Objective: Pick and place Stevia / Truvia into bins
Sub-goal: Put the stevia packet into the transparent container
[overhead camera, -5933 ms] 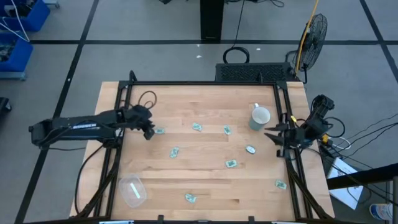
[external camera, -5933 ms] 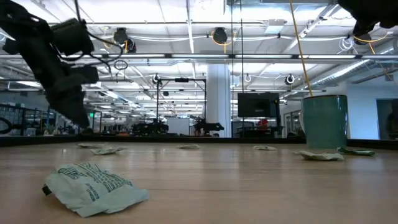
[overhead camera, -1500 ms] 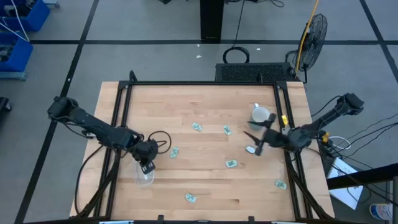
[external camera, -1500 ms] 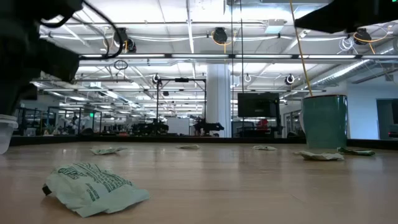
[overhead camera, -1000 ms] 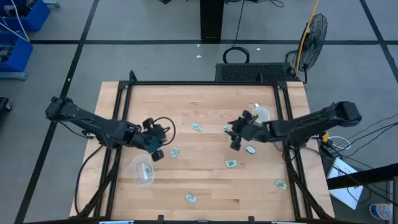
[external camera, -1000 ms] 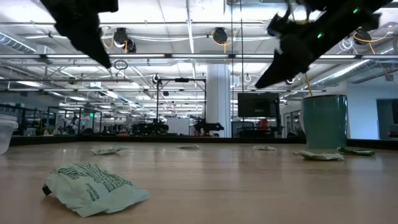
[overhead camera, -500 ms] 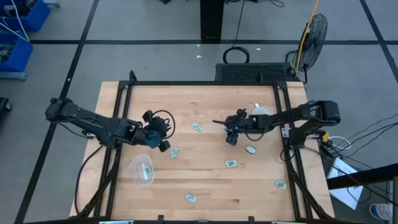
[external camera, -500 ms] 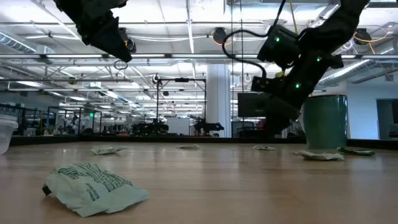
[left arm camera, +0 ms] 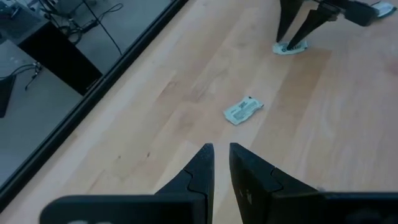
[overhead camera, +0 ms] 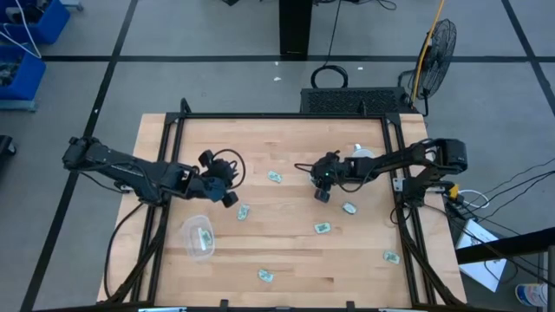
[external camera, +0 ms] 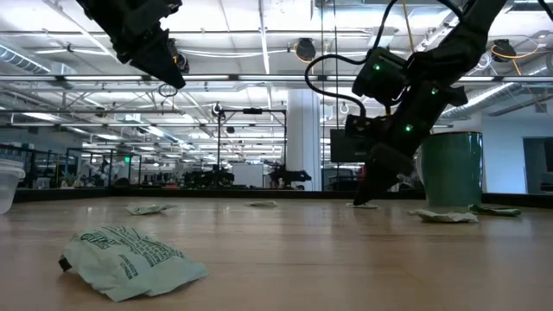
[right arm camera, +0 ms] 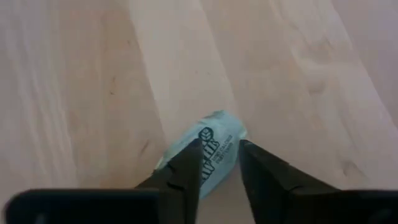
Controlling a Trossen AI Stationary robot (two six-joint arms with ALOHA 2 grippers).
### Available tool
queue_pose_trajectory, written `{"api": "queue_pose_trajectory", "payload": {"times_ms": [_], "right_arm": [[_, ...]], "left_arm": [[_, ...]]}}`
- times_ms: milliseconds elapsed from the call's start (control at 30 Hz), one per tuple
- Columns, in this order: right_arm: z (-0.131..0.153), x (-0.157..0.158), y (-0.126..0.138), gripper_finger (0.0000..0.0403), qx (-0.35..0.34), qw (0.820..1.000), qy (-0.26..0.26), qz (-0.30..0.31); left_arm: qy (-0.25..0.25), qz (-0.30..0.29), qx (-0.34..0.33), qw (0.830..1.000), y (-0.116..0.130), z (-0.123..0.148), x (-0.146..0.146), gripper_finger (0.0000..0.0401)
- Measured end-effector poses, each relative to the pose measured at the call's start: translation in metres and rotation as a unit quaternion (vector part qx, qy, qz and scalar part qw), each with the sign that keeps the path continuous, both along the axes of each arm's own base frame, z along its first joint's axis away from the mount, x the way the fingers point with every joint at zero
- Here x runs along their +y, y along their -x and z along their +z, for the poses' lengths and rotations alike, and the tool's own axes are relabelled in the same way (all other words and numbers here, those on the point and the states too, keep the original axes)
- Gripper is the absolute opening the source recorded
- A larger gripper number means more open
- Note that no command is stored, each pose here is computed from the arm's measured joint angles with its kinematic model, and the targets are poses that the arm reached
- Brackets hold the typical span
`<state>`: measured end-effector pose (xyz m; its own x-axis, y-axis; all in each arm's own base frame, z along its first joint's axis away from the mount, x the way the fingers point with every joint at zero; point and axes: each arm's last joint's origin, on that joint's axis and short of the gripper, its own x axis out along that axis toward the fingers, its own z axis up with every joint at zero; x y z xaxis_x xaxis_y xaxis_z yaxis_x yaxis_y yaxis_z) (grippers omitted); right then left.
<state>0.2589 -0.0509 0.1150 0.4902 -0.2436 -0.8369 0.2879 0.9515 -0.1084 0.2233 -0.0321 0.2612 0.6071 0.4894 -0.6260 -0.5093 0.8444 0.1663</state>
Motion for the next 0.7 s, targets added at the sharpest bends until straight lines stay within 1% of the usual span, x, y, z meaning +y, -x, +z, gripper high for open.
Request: {"api": "queue_pose_trajectory", "payload": {"times_ms": [167, 200, 267, 367, 467, 600, 700], "right_arm": [[0.002, 0.002, -0.005, 0.0018, -0.019, 0.998, 0.029, 0.043], [0.002, 0.003, -0.006, 0.0009, -0.021, 0.998, 0.035, 0.053], [0.004, 0.007, -0.009, 0.0006, -0.035, 0.996, 0.044, 0.07], [0.011, 0.012, -0.018, 0.0009, -0.075, 0.993, 0.052, 0.081], [0.025, 0.02, -0.032, 0.0003, -0.118, 0.984, 0.075, 0.108], [0.042, 0.039, -0.045, 0.0004, -0.173, 0.964, 0.151, 0.138], [0.049, 0.054, -0.049, 0.0006, -0.199, 0.942, 0.198, 0.184]], "left_arm": [[0.001, 0.0, -0.001, 1.0, 0.0, 0.0, 0.0, 0.0056], [0.001, 0.001, -0.001, 1.0, 0.0, 0.0, 0.0, 0.0056], [0.002, 0.002, -0.005, 1.0, -0.001, 0.0, 0.0, 0.0056], [0.004, 0.001, -0.025, 1.0, -0.004, 0.003, -0.001, 0.0056], [-0.006, -0.008, -0.04, 0.999, -0.015, 0.001, -0.002, 0.0056], [-0.028, -0.03, -0.045, 0.998, -0.034, -0.007, -0.002, 0.0056], [-0.047, -0.069, -0.02, 0.996, -0.05, -0.021, -0.003, 0.0058]]}}
